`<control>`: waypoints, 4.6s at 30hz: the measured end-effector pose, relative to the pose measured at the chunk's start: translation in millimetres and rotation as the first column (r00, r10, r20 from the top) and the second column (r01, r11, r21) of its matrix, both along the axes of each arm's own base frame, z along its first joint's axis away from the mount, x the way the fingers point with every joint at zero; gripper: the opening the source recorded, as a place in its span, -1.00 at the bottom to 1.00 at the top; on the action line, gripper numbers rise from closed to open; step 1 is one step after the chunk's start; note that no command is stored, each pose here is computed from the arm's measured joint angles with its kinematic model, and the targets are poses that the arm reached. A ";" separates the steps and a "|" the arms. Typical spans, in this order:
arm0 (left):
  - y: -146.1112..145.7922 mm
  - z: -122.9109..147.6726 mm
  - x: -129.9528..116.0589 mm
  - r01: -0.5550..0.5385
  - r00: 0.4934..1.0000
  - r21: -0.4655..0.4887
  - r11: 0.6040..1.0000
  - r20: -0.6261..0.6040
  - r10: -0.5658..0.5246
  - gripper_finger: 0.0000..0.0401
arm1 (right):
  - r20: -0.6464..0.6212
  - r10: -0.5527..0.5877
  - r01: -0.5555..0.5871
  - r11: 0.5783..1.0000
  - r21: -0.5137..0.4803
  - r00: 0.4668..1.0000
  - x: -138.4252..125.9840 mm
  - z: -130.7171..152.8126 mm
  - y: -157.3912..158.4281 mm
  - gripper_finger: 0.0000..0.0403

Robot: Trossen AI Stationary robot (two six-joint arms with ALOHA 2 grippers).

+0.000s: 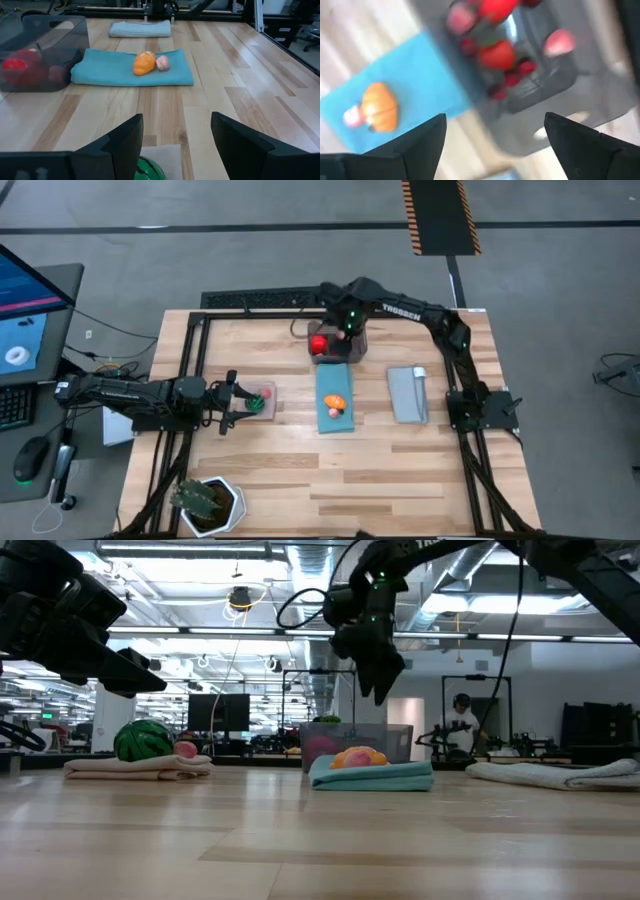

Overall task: Pick and placing Produce into tupperware
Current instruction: Put the pink peach into the gray bin

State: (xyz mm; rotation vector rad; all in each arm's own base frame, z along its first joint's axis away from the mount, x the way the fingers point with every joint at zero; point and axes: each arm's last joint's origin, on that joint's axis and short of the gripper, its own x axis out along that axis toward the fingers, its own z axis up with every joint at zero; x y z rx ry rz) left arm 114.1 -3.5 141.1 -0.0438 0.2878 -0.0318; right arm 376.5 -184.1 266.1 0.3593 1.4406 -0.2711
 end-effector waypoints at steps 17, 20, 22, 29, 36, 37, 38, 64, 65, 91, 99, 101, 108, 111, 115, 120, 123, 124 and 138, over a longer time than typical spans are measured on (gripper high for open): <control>0.0 0.0 0.0 0.000 1.000 0.000 1.000 0.000 0.000 0.12 | 0.000 0.279 -0.279 0.960 0.006 0.960 41.5 -0.1 148.1 0.76; 0.0 0.0 0.0 0.000 1.000 0.000 1.000 0.000 0.000 0.12 | 0.002 0.283 -0.283 0.958 -0.040 0.959 44.8 0.0 170.1 0.75; 0.0 0.0 0.0 0.000 1.000 0.000 1.000 0.000 0.000 0.12 | 0.017 0.270 -0.268 0.960 -0.077 0.963 47.5 0.3 182.8 0.74; 0.0 0.0 0.0 0.000 1.000 0.000 1.000 0.000 0.000 0.12 | 0.070 0.046 -0.020 0.939 -0.342 0.996 50.2 -4.0 216.2 0.68; 0.0 0.1 0.0 0.001 1.000 0.000 1.000 0.000 -0.001 0.12 | 0.223 -0.172 0.244 0.904 -0.352 0.959 52.7 -23.4 241.2 0.62; 0.0 0.0 0.0 0.000 1.000 0.000 1.000 0.000 0.000 0.12 | 0.245 -0.195 0.275 0.893 -0.356 0.950 52.5 -28.7 245.0 0.62; 0.0 0.1 0.0 0.000 1.000 0.000 1.000 0.000 0.000 0.12 | 0.268 -0.217 0.307 0.880 -0.362 0.939 52.1 -34.7 249.2 0.61; 0.0 0.0 0.0 0.001 1.000 0.000 1.000 0.000 -0.001 0.12 | 0.430 -0.796 0.882 0.470 -0.001 0.425 40.6 -97.5 317.0 0.60; 0.0 0.1 0.0 0.001 1.000 0.000 1.000 0.000 -0.001 0.12 | 0.428 -0.797 0.884 0.467 -0.011 0.426 40.8 -101.5 317.5 0.60; 0.0 0.1 0.0 0.000 1.000 0.000 1.000 0.000 0.000 0.12 | 0.411 -0.817 0.913 0.390 -0.123 0.404 37.6 -109.1 293.6 0.62; 0.0 0.1 0.0 0.000 1.000 0.000 1.000 0.000 0.000 0.12 | 0.387 -0.838 0.923 0.362 -0.131 0.384 42.2 -115.7 281.1 0.62; 0.0 0.0 0.0 0.000 1.000 0.000 1.000 0.000 0.000 0.12 | 0.384 -0.839 0.922 0.362 -0.137 0.386 41.7 -116.5 281.1 0.62; 0.0 0.0 0.0 0.000 1.000 0.000 1.000 0.000 0.000 0.12 | 0.385 -0.840 0.924 0.358 -0.133 0.381 42.5 -116.9 279.6 0.62; 0.0 0.0 0.0 0.001 1.000 0.000 1.000 0.000 -0.001 0.12 | 0.385 -0.842 0.926 0.355 -0.129 0.376 43.2 -116.9 277.8 0.62; 0.0 0.1 0.0 0.000 1.000 0.000 1.000 0.000 0.000 0.12 | 0.385 -0.846 0.929 0.349 -0.123 0.368 44.5 -117.0 275.1 0.56; 0.0 0.1 0.0 0.001 1.000 0.000 1.000 0.000 -0.001 0.12 | 0.372 -0.854 0.932 0.344 -0.116 0.362 45.4 -117.2 272.7 0.43; 0.0 0.1 0.0 0.000 1.000 0.000 1.000 0.000 0.000 0.12 | 0.364 -0.859 0.933 0.342 -0.114 0.360 45.7 -117.3 271.9 0.37; 0.0 0.0 0.0 0.000 1.000 0.000 1.000 0.000 0.000 0.12 | 0.360 -0.861 0.933 0.341 -0.113 0.359 45.9 -117.4 271.2 0.35; 0.0 0.0 0.0 0.000 1.000 0.000 1.000 0.000 0.000 0.12 | 0.316 -0.884 0.938 0.332 -0.097 0.345 45.7 -125.6 265.8 0.31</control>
